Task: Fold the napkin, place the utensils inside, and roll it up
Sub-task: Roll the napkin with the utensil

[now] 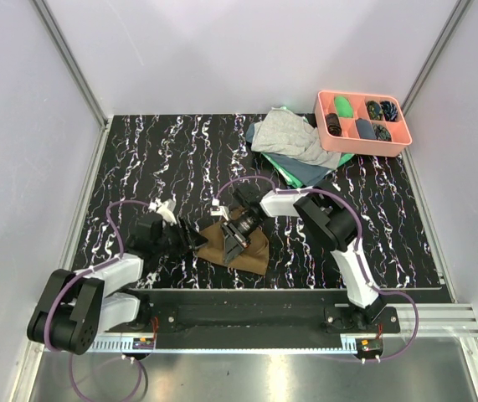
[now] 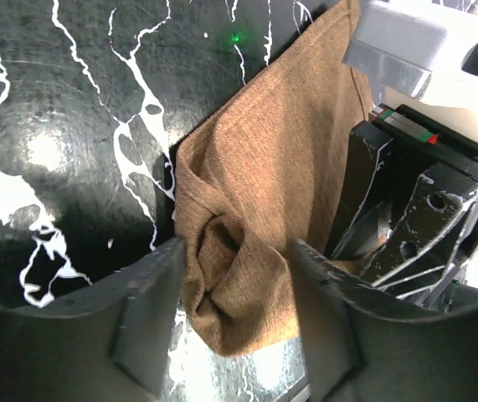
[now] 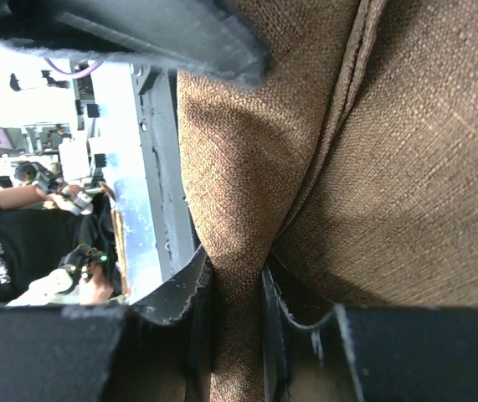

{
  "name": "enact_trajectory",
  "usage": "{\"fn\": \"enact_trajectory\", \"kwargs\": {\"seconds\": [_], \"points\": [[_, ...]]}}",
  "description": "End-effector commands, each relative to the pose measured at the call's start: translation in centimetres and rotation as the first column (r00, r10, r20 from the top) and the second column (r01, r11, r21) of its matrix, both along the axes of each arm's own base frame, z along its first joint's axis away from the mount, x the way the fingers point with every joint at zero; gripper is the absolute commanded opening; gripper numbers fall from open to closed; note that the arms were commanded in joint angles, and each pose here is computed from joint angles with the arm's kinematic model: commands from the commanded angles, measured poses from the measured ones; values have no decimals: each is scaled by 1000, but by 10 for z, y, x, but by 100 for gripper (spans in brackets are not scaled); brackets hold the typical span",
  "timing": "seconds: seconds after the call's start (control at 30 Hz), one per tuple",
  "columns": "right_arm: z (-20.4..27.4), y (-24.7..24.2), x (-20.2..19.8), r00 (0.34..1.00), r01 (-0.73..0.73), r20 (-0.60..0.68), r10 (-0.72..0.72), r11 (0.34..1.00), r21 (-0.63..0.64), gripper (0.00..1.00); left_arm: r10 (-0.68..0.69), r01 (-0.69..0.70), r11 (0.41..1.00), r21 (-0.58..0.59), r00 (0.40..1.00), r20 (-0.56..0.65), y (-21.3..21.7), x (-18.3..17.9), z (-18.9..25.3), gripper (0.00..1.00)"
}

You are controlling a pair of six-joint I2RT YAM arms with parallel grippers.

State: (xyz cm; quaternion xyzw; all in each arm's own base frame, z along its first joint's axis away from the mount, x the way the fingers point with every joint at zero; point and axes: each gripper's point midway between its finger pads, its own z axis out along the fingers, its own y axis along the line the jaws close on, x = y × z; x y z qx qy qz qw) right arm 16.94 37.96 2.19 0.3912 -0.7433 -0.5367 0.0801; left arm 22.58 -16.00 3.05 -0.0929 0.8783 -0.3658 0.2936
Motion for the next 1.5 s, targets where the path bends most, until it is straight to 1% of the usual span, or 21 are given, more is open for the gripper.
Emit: {"fn": "enact_trajectory", "kwargs": {"seconds": [0.0, 0.07, 0.1, 0.17, 0.2, 0.23, 0.27, 0.33, 0.37, 0.5, 0.6, 0.63, 0.67, 0.7, 0.73, 0.77, 0.83, 0.97, 1.13, 1.4, 1.47], "points": [[-4, -2, -3, 999, -14, -42, 14, 1000, -17, 18, -35, 37, 998, -44, 999, 35, -11, 2, 5, 46], [-6, -3, -1, 999, -9, -34, 8, 1000, -26, 18, -37, 39, 998, -40, 999, 28, -11, 2, 3, 38], [-3, -3, 2, 1000, -2, -26, 2, 1000, -24, 18, -40, 40, 999, -36, 999, 18, -12, 0, 2, 29], [-2, -3, 6, 1000, 10, -5, -10, 999, -32, 20, -37, 37, 999, -30, 999, 0, -11, -3, -2, 20], [3, -3, 11, 1000, 23, 11, -23, 999, -32, 21, -38, 38, 999, -28, 999, -9, -10, -5, -4, 11], [6, -3, 15, 999, 33, 26, -32, 999, -35, 24, -37, 37, 999, -25, 999, -16, -10, -6, -6, 5], [6, -4, 20, 997, 51, 60, -48, 997, -54, 32, -35, 34, 999, -21, 999, -23, -9, -7, -7, 0], [24, -2, 29, 990, 80, 121, -74, 996, -49, 41, -33, 32, 999, -15, 999, -36, -8, -9, -9, 0], [37, -2, 37, 978, 104, 186, -94, 993, -46, 50, -31, 31, 999, -11, 999, -40, -7, -9, -9, 0], [66, -6, 55, 912, 192, 378, -157, 980, -55, 61, -22, 24, 1000, 20, 997, -80, -3, -13, -13, 0], [64, -6, 59, 797, 245, 586, -146, 965, -93, 65, -19, 23, 999, 38, 995, -99, -1, -14, -13, 0], [58, -2, 57, 725, 276, 679, -119, 953, -127, 66, -17, 22, 999, 44, 995, -95, -1, -11, -11, 0], [63, 3, 60, 659, 280, 743, -119, 955, -96, 67, -17, 23, 998, 52, 994, -111, 0, -13, -12, 0], [51, 1, 52, 629, 283, 772, -88, 951, -122, 69, -18, 24, 998, 57, 994, -112, 1, -13, -12, 0], [48, -4, 61, 549, 339, 832, -81, 931, -133, 70, -18, 25, 998, 62, 994, -108, 0, -11, -10, 0], [52, 9, 51, 501, 318, 862, -78, 943, -100, 70, -19, 27, 997, 66, 993, -116, 1, -12, -11, 0], [44, 4, 53, 428, 356, 902, -59, 928, -108, 72, -20, 28, 997, 69, 993, -114, 1, -11, -10, 0], [45, 19, 35, 333, 301, 942, -31, 951, -75, 72, -25, 33, 997, 70, 992, -121, 1, -11, -10, 0], [32, 22, 22, 289, 252, 957, 28, 962, -105, 70, -28, 37, 997, 70, 992, -127, 0, -10, -9, 0], [-9, 13, 14, 337, 234, 934, 121, 950, -207, 45, -39, 47, 997, 63, 992, -118, -2, -8, -5, 0], [-16, 10, 12, 373, 239, 920, 121, 945, -221, 41, -43, 50, 997, 59, 993, -112, -3, -8, -3, 0]]}}
